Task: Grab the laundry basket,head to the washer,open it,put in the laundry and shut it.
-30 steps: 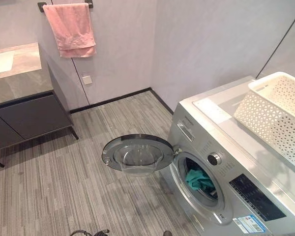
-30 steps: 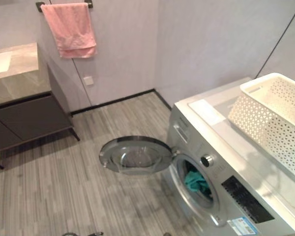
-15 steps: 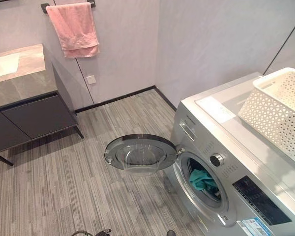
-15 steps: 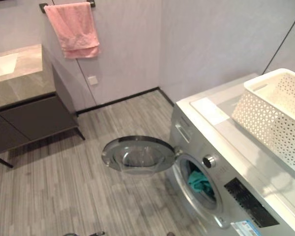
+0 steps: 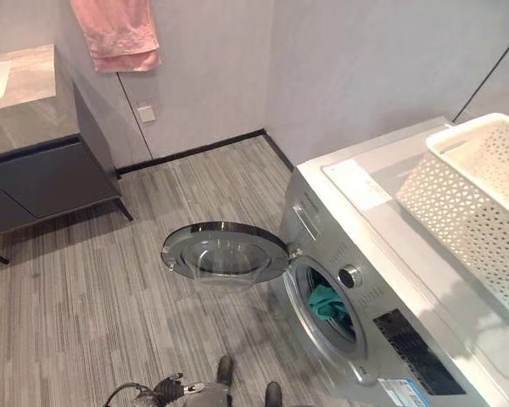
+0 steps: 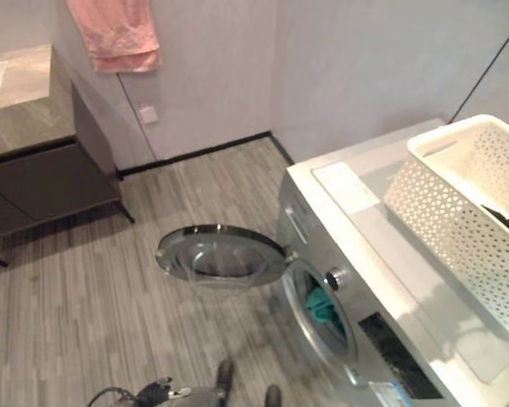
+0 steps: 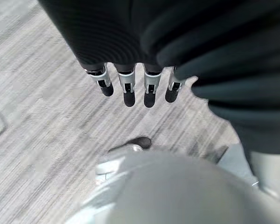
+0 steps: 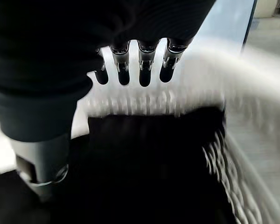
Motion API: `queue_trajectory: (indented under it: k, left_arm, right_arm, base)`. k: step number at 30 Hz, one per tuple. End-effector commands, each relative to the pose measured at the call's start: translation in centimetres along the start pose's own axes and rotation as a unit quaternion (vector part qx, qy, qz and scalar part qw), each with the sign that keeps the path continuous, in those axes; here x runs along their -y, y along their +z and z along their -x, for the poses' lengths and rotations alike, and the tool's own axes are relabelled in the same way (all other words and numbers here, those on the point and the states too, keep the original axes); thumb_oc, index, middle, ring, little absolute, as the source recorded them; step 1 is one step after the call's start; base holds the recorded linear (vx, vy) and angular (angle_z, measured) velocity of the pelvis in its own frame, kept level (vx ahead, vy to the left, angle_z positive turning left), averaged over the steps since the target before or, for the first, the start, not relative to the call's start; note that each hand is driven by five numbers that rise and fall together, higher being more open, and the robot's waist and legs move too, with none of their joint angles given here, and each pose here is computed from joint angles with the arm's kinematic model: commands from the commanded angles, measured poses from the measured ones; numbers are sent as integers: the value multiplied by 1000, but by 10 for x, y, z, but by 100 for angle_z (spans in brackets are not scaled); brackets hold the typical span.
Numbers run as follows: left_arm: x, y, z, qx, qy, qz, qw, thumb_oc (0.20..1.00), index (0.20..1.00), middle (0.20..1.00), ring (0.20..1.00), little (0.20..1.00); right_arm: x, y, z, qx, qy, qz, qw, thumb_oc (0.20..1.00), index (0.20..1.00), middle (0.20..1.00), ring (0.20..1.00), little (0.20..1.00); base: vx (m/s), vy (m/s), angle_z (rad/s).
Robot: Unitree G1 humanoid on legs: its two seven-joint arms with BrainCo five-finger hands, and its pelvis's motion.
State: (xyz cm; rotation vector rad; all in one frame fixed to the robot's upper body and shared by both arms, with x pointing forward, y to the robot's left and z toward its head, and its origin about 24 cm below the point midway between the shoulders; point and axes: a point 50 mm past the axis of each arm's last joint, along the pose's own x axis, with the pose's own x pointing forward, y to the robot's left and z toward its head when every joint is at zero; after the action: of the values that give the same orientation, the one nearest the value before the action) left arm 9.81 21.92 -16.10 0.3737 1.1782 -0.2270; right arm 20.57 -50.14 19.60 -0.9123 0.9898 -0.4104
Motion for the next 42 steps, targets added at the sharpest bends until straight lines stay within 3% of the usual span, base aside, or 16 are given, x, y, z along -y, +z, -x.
queue_trajectory:
  k: [1, 14, 20, 33, 34, 35, 37, 42]
  left_arm:
    - [-14, -20, 5, -37, 17, -9, 999, 1000, 1000, 1000, 1000, 1000]
    - [-5, -23, 4, -46, 13, 8, 999, 1000, 1000, 1000, 1000, 1000]
    - [11, -34, 6, -56, -7, 41, 998, 1000, 1000, 1000, 1000, 1000]
    - [12, -46, 9, -72, -3, 61, 996, 1000, 1000, 1000, 1000, 1000]
    - [13, -46, 9, -71, -5, 58, 996, 1000, 1000, 1000, 1000, 1000]
    - [14, -46, 9, -71, -5, 55, 996, 1000, 1000, 1000, 1000, 1000]
    - [16, -45, 9, -70, -8, 48, 996, 1000, 1000, 1000, 1000, 1000]
    - [22, -44, 8, -71, -14, 47, 996, 1000, 1000, 1000, 1000, 1000]
  right_arm:
    - [24, 7, 13, -5, -38, 32, 999, 1000, 1000, 1000, 1000, 1000]
    - [-12, 13, -6, -12, 20, 116, 993, 1000, 1000, 1000, 1000, 1000]
    - [-40, -9, -16, -51, 68, 177, 981, 1000, 1000, 1000, 1000, 1000]
    - [-93, -54, -26, -98, 165, 260, 946, 1000, 1000, 1000, 1000, 1000]
    - [-97, -55, -26, -97, 171, 261, 945, 925, 925, 925, 925, 925]
    - [-99, -55, -26, -96, 175, 262, 944, 241, 241, 241, 241, 241]
    - [-103, -54, -27, -90, 181, 259, 944, 200, 200, 200, 200, 200]
    - [-89, -32, -26, -35, 138, 195, 970, 200, 200, 200, 200, 200]
  base:
    - [63, 72, -14]
    - [73, -48, -10]
    - [71, -83, 1]
    - [39, -64, 3]
    - [0, 0, 0]
    - [0, 0, 0]
    - [7, -1, 2]
    - [3, 19, 10]
